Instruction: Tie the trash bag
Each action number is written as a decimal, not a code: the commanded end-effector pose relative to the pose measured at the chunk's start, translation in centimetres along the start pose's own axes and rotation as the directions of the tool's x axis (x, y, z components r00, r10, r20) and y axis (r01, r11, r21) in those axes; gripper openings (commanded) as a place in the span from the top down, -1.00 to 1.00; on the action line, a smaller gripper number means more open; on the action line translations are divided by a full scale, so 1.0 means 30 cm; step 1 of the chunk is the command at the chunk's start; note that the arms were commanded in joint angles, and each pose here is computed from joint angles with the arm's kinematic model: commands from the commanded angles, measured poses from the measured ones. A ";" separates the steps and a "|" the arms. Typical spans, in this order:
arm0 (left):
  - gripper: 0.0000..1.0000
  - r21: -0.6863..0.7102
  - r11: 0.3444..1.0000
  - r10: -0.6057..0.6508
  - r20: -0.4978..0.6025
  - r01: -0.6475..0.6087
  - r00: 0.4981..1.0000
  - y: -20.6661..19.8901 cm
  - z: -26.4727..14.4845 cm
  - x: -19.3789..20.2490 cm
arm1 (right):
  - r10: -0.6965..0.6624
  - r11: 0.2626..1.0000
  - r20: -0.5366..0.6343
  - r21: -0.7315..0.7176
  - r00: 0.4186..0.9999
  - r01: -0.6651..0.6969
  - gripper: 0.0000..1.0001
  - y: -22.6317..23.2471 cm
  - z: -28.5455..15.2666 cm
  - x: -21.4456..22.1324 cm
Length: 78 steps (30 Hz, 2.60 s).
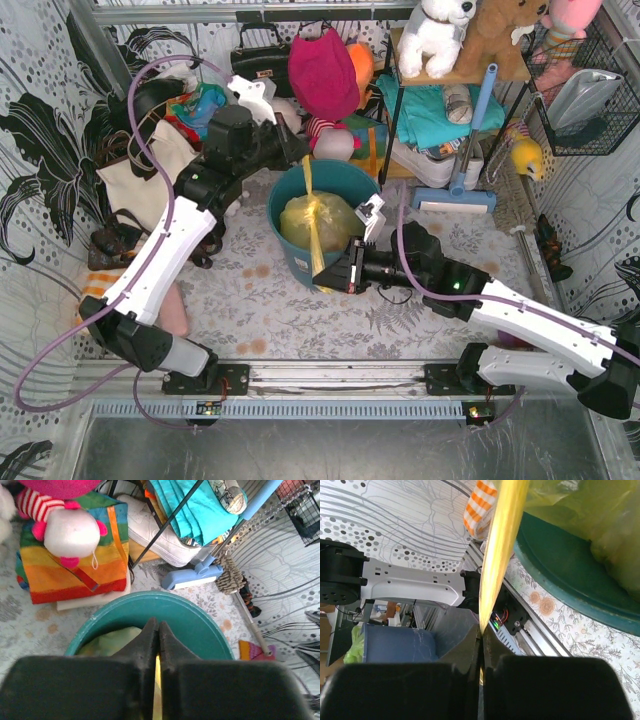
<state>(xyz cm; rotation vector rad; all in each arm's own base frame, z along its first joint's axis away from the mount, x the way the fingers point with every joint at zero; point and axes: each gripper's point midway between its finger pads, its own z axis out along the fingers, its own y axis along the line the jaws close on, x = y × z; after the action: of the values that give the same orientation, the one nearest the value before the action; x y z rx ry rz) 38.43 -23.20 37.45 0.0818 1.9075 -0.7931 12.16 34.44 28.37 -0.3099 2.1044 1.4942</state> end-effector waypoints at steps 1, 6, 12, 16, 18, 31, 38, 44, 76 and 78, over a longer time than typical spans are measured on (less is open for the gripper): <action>0.62 0.082 0.996 0.021 0.152 -0.033 0.988 -0.102 -0.079 -0.163 | -0.088 0.993 0.021 -0.074 0.996 0.090 0.70 0.107 -0.033 -0.050; -0.04 0.161 0.987 -0.021 0.169 -0.007 0.985 -0.161 -0.148 -0.172 | -0.168 0.981 0.097 -0.078 0.981 0.176 -0.06 0.167 -0.067 -0.127; -0.28 0.160 0.986 -0.079 0.145 0.055 0.986 -0.161 -0.211 -0.131 | -0.302 0.951 0.219 0.006 0.928 0.308 -0.21 0.174 -0.151 -0.217; -0.31 0.135 0.983 -0.142 0.129 0.125 0.981 -0.120 -0.220 -0.066 | -0.424 0.904 0.289 0.076 0.858 0.421 -0.27 0.140 -0.201 -0.252; -0.31 0.126 0.982 -0.156 0.102 0.143 0.982 -0.103 -0.203 -0.030 | -0.464 0.884 0.323 0.115 0.825 0.453 -0.29 0.118 -0.221 -0.268; -0.25 0.201 0.966 -0.161 -0.021 0.162 0.987 -0.115 -0.108 0.074 | -0.797 0.585 0.307 0.180 0.520 0.791 -0.52 0.070 -0.246 -0.251; 0.10 0.223 0.961 -0.158 -0.050 0.165 0.986 -0.115 -0.085 0.107 | -0.923 0.321 0.283 0.185 0.262 0.929 -0.60 0.037 -0.228 -0.215; 0.63 0.236 0.960 -0.136 -0.072 0.149 0.988 -0.122 -0.075 0.122 | -0.962 0.063 0.272 0.223 0.000 0.973 -0.86 0.022 -0.231 -0.205; 0.94 0.273 0.949 -0.109 -0.178 0.156 0.978 -0.179 -0.005 0.199 | -0.896 -0.166 0.376 0.211 -0.237 0.963 0.30 0.129 -0.029 -0.244; 0.95 0.272 0.950 -0.108 -0.171 0.152 0.979 -0.179 -0.007 0.195 | -0.894 -0.167 0.380 0.210 -0.238 0.963 0.56 0.136 -0.034 -0.244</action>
<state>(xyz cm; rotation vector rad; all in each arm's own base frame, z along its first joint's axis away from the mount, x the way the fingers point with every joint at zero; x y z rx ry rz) 33.17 -28.69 32.75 0.1634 2.0348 -1.1776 16.39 34.09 32.54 -1.3028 0.7150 0.5000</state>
